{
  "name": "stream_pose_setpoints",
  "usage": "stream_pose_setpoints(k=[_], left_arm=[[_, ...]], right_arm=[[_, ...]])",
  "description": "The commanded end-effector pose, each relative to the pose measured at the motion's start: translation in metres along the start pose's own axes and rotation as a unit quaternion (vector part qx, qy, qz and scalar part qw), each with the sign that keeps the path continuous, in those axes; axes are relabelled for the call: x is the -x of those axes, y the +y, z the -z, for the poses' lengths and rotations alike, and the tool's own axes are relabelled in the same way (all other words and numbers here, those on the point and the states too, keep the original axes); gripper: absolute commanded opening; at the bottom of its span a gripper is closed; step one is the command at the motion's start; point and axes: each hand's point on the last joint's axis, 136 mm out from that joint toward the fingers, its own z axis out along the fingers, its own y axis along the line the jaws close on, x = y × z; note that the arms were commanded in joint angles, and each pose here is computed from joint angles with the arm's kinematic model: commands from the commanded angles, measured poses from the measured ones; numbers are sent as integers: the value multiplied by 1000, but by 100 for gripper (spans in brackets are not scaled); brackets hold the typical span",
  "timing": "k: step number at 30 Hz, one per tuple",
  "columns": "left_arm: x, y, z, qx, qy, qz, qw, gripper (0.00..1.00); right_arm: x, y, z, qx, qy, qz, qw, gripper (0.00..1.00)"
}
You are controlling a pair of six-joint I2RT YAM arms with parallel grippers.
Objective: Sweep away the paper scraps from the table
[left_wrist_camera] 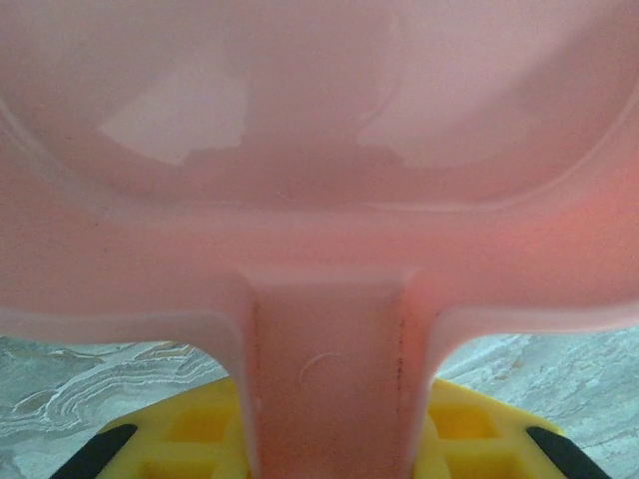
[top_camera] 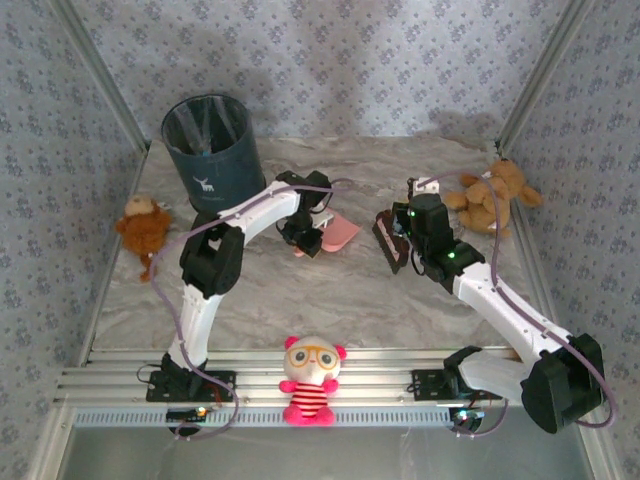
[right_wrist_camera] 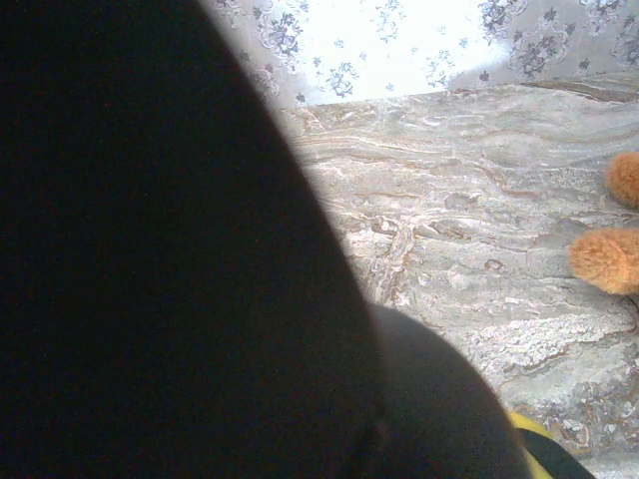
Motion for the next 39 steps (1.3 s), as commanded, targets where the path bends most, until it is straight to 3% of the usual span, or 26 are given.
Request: stream_pose_setpoints(k=[1, 11, 28, 39], left_arm=[[-6, -1, -16, 2, 22, -2, 1000, 1], [-11, 3, -25, 12, 38, -1, 999, 5], [-17, 11, -22, 35, 33, -11, 999, 45], [-21, 8, -4, 32, 16, -17, 999, 52]], right_arm=[[9, -5, 4, -8, -17, 0, 1000, 0], [8, -6, 4, -8, -15, -3, 1000, 0], [7, -8, 4, -9, -16, -5, 1000, 0], [8, -7, 4, -6, -18, -4, 1000, 0]])
